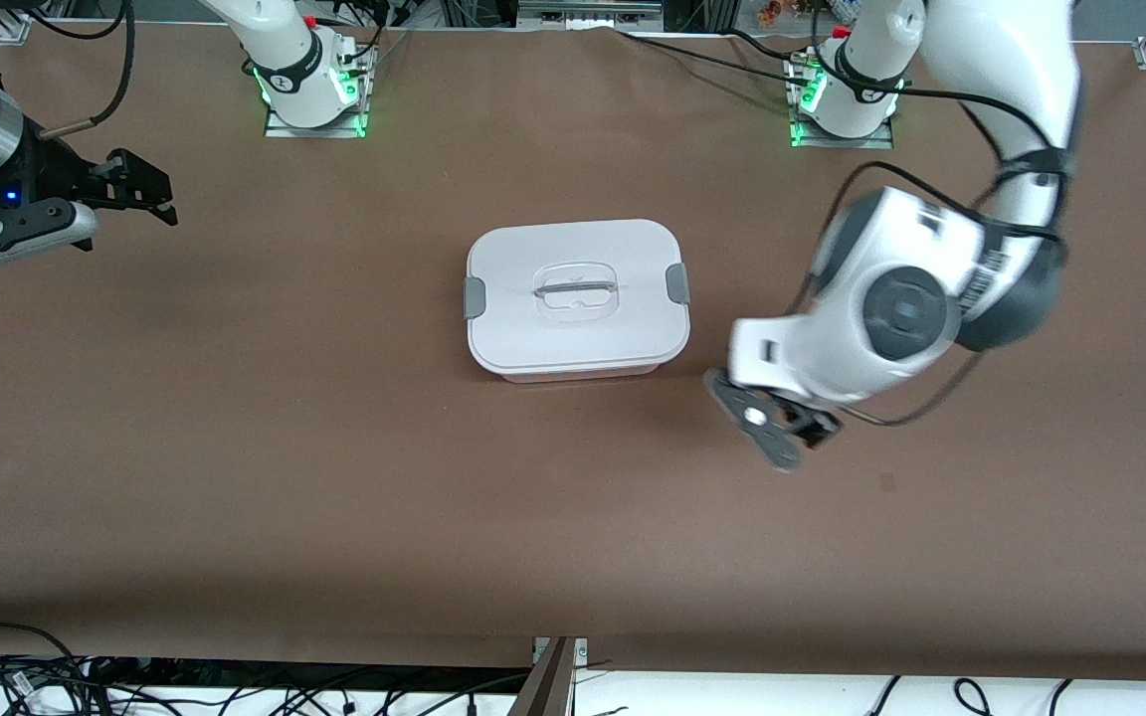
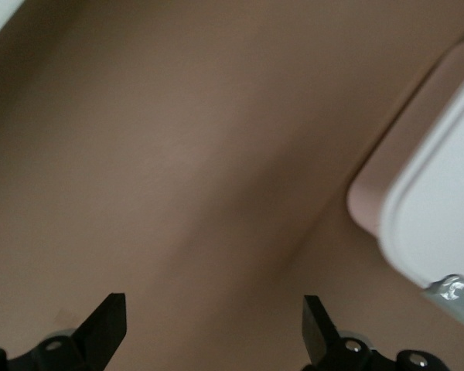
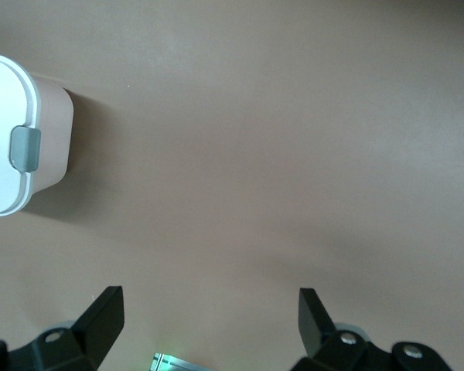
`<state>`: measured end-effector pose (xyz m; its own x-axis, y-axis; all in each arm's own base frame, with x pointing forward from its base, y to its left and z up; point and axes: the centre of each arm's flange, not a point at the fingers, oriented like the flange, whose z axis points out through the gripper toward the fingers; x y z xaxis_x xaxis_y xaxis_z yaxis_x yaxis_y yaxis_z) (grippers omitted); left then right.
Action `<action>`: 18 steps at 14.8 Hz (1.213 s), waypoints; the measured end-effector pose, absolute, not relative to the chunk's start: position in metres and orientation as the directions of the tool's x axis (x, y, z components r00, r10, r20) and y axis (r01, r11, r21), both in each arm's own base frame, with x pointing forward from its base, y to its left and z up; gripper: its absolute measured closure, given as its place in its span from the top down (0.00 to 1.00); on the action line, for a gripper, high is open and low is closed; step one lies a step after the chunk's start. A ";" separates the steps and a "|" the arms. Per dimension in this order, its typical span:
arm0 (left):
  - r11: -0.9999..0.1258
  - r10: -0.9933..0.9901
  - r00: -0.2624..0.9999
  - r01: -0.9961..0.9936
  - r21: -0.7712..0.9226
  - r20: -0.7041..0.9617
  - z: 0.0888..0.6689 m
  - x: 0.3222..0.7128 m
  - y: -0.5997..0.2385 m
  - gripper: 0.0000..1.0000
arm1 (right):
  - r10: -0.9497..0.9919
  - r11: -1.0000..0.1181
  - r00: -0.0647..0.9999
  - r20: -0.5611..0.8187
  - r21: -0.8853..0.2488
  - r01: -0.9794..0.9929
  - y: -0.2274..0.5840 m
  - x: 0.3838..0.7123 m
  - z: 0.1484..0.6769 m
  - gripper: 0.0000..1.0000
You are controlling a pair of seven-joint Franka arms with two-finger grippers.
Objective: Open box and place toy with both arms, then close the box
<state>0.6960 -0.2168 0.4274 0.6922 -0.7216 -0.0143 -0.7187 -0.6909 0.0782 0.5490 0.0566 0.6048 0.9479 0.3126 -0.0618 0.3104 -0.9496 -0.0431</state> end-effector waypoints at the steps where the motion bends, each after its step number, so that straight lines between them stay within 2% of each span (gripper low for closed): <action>1: -0.730 -0.681 0.732 -0.679 0.072 -0.004 0.433 0.708 -0.178 1.00 | 0.313 -0.950 0.948 -0.062 -0.043 0.310 0.057 0.549 0.605 1.00; 3: -0.796 -0.603 0.798 -0.603 0.049 0.026 0.453 0.724 -0.106 1.00 | 0.313 -0.950 0.948 -0.062 -0.043 0.310 0.057 0.549 0.605 1.00; 6: -0.866 -0.499 0.866 -0.499 0.003 0.037 0.494 0.717 -0.043 1.00 | 0.312 -0.950 0.948 -0.062 -0.043 0.310 0.057 0.549 0.605 1.00; 9: -0.959 -0.282 0.959 -0.282 -0.014 0.013 0.529 0.686 -0.023 1.00 | 0.312 -0.950 0.948 -0.062 -0.043 0.310 0.057 0.549 0.605 1.00; 12: -0.993 -0.117 0.992 -0.118 -0.018 -0.049 0.553 0.643 -0.020 1.00 | 0.312 -0.950 0.948 -0.062 -0.043 0.310 0.056 0.549 0.605 1.00; 18: -0.999 0.019 0.994 0.016 -0.030 -0.105 0.575 0.603 -0.001 1.00 | 0.295 -0.955 0.953 -0.062 -0.043 0.293 0.045 0.550 0.605 1.00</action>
<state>0.6033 -0.0011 0.5754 0.9943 0.0193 -0.1049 0.0162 -0.9994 -0.0301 0.5500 0.0454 0.6049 0.9534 0.2952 -0.0621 0.2929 -0.9552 -0.0432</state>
